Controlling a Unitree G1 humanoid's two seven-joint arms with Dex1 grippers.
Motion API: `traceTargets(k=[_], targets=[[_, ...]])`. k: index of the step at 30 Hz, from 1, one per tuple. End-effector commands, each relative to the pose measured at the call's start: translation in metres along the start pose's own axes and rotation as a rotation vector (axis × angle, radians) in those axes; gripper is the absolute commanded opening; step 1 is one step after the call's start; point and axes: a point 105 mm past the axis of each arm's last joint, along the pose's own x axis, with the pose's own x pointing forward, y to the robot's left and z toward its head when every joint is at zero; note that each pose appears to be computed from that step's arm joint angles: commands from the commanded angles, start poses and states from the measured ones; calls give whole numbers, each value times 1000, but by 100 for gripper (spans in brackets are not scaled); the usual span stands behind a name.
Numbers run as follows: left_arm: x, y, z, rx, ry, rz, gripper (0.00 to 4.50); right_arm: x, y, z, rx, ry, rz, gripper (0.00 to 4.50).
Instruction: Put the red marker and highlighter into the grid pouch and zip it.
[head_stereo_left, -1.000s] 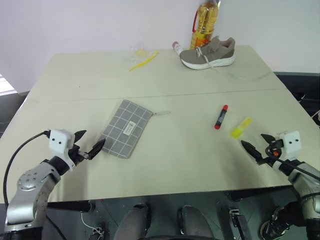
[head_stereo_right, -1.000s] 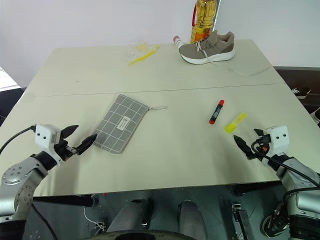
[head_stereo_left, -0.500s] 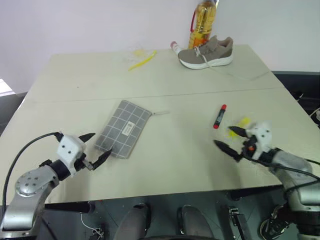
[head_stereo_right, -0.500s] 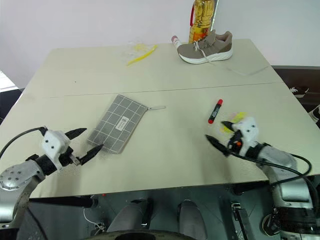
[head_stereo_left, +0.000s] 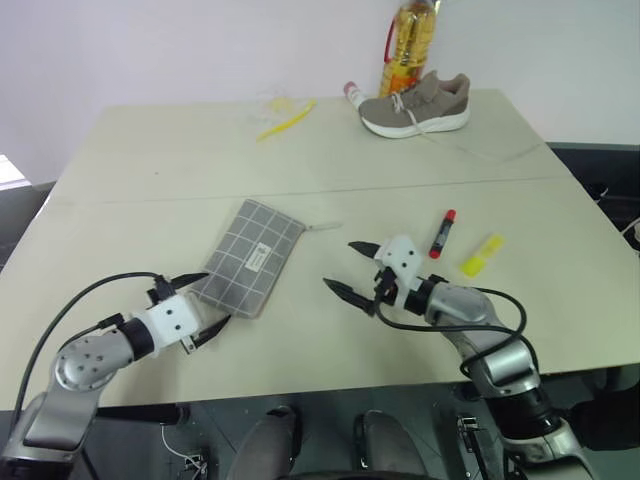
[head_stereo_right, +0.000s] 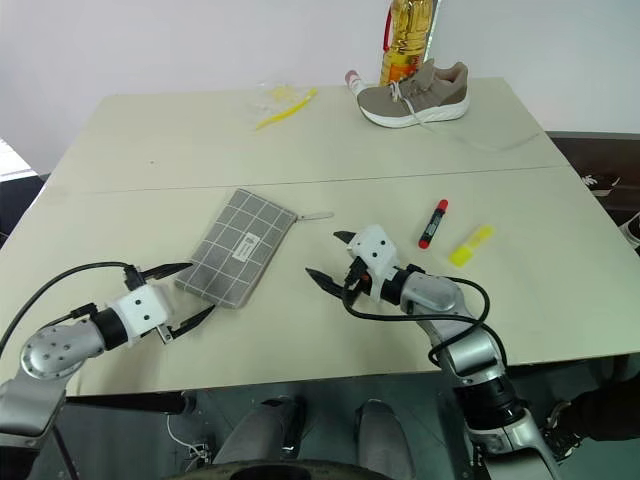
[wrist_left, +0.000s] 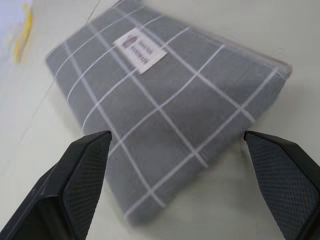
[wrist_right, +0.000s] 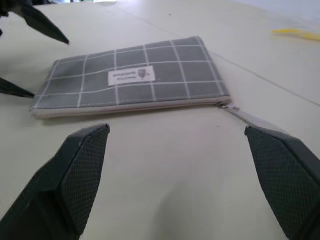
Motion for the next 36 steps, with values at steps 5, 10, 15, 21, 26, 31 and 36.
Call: traceTargets(k=[5,10,15,21,26,31,36], targets=[[19,-2,-3,153,30,10,448,13,2,16,-41,-69,11,450],[24,-1,-4,167,22,33,317,16,5,17,-34,-77,9,450],[25,-1,-4,165,8,40,59,17,6,16,-29,-77,6,450],[22,20,11,58,-78,200,5,16,-1,16,-24,-77,-32,450],[16,32,46,-219,-278,259,5,15,-28,24,-37,-67,-113,450],[11,35,67,-378,-369,236,5,12,-50,38,-79,-78,-139,450],[4,32,77,-456,-403,188,5,5,-72,46,-40,-61,-141,450]])
